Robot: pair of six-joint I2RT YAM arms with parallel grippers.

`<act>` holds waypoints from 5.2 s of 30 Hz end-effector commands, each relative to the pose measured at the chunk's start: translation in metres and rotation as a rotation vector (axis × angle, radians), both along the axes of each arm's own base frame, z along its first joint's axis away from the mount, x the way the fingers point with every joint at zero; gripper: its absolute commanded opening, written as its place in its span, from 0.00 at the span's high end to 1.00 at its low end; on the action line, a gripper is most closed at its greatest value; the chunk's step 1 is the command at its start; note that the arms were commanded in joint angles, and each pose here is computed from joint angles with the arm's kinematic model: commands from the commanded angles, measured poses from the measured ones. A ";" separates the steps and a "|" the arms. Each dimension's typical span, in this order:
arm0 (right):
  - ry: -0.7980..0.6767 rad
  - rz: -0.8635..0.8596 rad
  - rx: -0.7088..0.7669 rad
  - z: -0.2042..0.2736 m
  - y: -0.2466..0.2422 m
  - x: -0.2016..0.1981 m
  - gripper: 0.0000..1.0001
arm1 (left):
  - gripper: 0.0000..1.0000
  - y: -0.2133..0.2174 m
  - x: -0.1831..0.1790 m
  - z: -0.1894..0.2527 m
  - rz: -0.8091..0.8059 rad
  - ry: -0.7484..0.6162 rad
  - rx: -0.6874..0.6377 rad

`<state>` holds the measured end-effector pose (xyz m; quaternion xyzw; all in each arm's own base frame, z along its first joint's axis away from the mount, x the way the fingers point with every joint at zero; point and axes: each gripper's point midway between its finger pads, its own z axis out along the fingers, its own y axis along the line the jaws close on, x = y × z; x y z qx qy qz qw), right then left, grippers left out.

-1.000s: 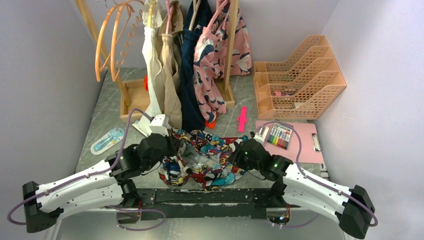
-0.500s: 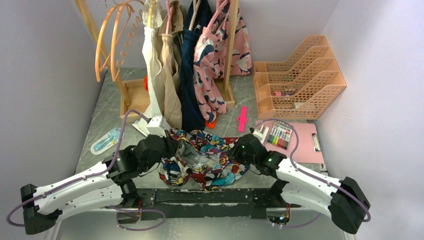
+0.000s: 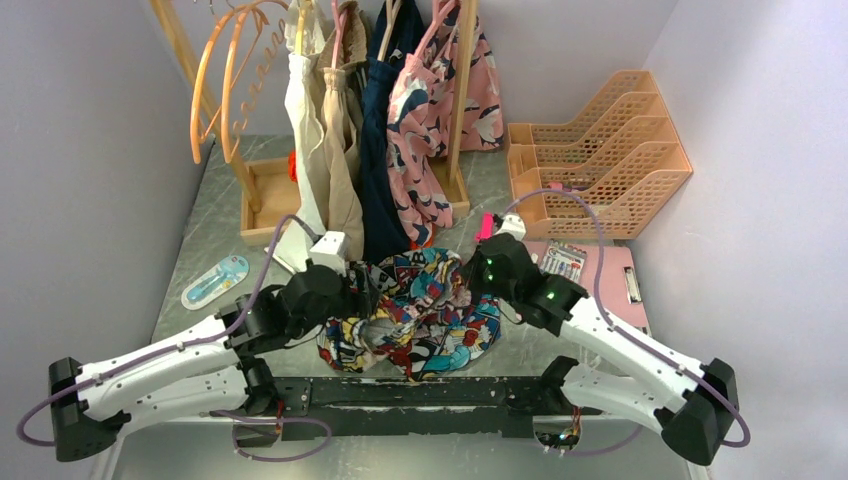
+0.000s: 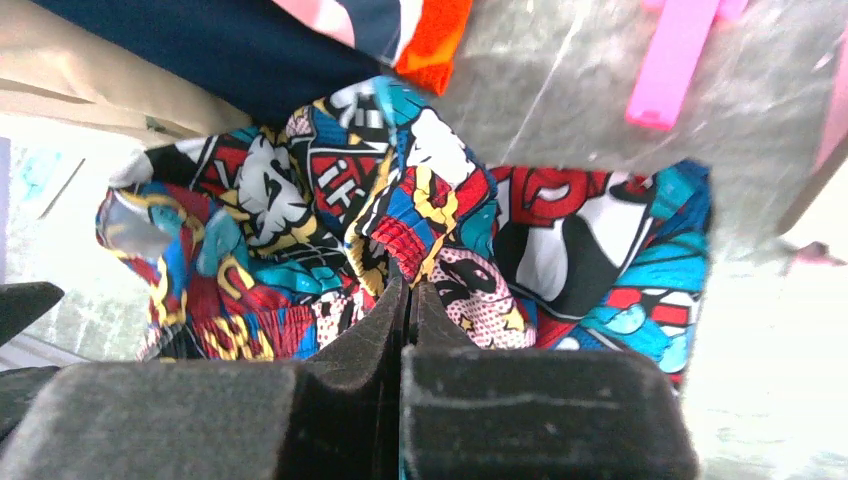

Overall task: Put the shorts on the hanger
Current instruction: Adjust the shorts at the center of the board.

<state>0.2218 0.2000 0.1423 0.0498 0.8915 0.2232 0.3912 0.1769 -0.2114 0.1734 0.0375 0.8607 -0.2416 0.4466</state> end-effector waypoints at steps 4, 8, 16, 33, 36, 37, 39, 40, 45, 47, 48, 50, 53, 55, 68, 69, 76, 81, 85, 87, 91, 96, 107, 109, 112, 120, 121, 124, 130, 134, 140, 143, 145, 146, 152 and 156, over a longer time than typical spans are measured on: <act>-0.050 0.051 -0.312 0.017 -0.049 -0.005 1.00 | 0.16 -0.020 -0.001 0.017 -0.175 -0.036 0.118; -0.060 0.040 -0.322 0.018 -0.053 -0.004 1.00 | 0.17 -0.040 -0.007 0.017 -0.329 -0.051 0.167; -0.052 0.048 -0.329 0.010 -0.050 -0.003 1.00 | 0.17 -0.065 -0.040 0.004 -0.579 0.018 0.207; -0.071 0.057 -0.305 0.015 -0.048 -0.003 1.00 | 0.04 -0.050 -0.044 -0.059 -0.581 0.143 0.583; -0.076 0.070 -0.295 0.017 -0.046 -0.004 1.00 | 0.05 -0.047 -0.037 -0.071 -0.556 0.145 0.640; -0.080 0.073 -0.291 0.018 -0.045 -0.004 1.00 | 0.05 -0.046 -0.034 -0.075 -0.547 0.144 0.660; -0.090 0.078 -0.279 0.023 -0.045 -0.005 1.00 | 0.09 -0.044 -0.027 -0.082 -0.520 0.139 0.704; -0.096 0.081 -0.273 0.026 -0.044 -0.005 1.00 | 0.11 -0.043 -0.024 -0.084 -0.505 0.138 0.722; -0.148 0.106 -0.238 0.050 -0.042 -0.007 1.00 | 0.50 -0.043 -0.004 -0.070 -0.402 0.075 0.752; -0.187 0.114 -0.226 0.068 -0.042 -0.007 1.00 | 0.70 -0.049 0.004 -0.041 -0.364 0.015 0.696; -0.210 0.114 -0.224 0.078 -0.043 -0.005 1.00 | 0.80 -0.053 0.009 -0.019 -0.344 -0.024 0.653; -0.289 0.117 -0.217 0.118 -0.044 -0.001 1.00 | 0.93 -0.061 0.019 0.040 -0.286 -0.128 0.533; -0.399 0.116 -0.226 0.187 -0.044 0.010 1.00 | 0.93 -0.068 0.024 0.140 -0.246 -0.291 0.300; -0.486 0.110 -0.217 0.245 -0.042 0.018 1.00 | 0.93 -0.064 0.020 0.212 -0.232 -0.407 0.129; -0.516 -0.068 -0.211 0.280 -0.061 0.032 1.00 | 0.93 0.010 0.007 0.271 -0.012 -0.485 -0.207; -0.487 -0.091 -0.232 0.263 -0.064 0.034 1.00 | 0.93 0.012 0.008 0.254 0.017 -0.442 -0.197; -0.431 -0.030 -0.233 0.221 -0.044 0.040 1.00 | 0.93 0.015 0.013 0.204 0.108 -0.335 -0.181; -0.666 0.064 -0.139 0.357 -0.024 0.042 1.00 | 0.93 0.021 0.015 0.319 0.071 -0.546 -0.246; -0.804 0.210 -0.006 0.429 -0.008 0.016 1.00 | 0.93 0.021 0.001 0.382 -0.011 -0.648 -0.348; -0.773 0.223 0.010 0.418 -0.003 0.016 1.00 | 0.93 0.020 -0.003 0.378 -0.030 -0.645 -0.379; -0.591 0.180 -0.072 0.321 -0.002 0.030 1.00 | 0.93 0.010 0.006 0.296 0.008 -0.505 -0.298; -0.395 0.124 -0.158 0.214 -0.010 0.033 1.00 | 0.93 0.011 0.009 0.186 0.109 -0.264 -0.203; -0.128 0.093 -0.190 0.065 0.002 0.038 1.00 | 0.93 0.018 0.004 0.036 0.293 0.002 -0.104; -0.072 0.093 -0.175 0.038 0.006 0.038 1.00 | 0.93 0.020 0.002 0.011 0.337 0.053 -0.095; -0.019 0.085 -0.130 0.014 0.016 0.041 1.00 | 0.93 0.026 -0.002 -0.020 0.420 0.124 -0.101; 0.097 0.085 -0.093 -0.027 0.034 0.048 0.88 | 0.93 0.046 -0.006 -0.071 0.644 0.224 -0.109; 0.098 0.086 -0.089 -0.027 0.034 0.046 0.80 | 0.93 0.047 -0.006 -0.072 0.658 0.226 -0.101; 0.089 0.093 -0.078 -0.021 0.030 0.039 0.57 | 0.93 0.050 -0.006 -0.075 0.686 0.227 -0.078; 0.107 0.105 -0.062 -0.017 0.013 0.013 0.50 | 0.93 0.045 -0.003 -0.074 0.687 0.225 -0.079; 0.152 0.153 -0.030 -0.026 0.013 -0.007 0.48 | 0.93 0.043 -0.002 -0.073 0.685 0.220 -0.074; 0.176 0.183 -0.012 -0.034 0.018 -0.014 0.45 | 0.93 0.043 0.000 -0.069 0.683 0.211 -0.059; 0.200 0.186 -0.038 -0.044 0.017 -0.019 0.45 | 0.93 0.042 0.000 -0.068 0.682 0.212 -0.052; 0.218 0.183 -0.050 -0.052 0.014 -0.022 0.46 | 0.93 0.042 0.000 -0.068 0.682 0.212 -0.050; 0.225 0.181 -0.056 -0.057 0.013 -0.023 0.48 | 0.93 0.042 0.000 -0.068 0.681 0.213 -0.046; 0.198 0.142 -0.143 -0.070 0.004 -0.009 0.77 | 0.87 0.037 0.000 -0.063 0.629 0.203 -0.015; 0.128 0.114 -0.209 -0.047 -0.005 0.007 1.00 | 0.47 0.032 0.000 -0.048 0.540 0.180 0.035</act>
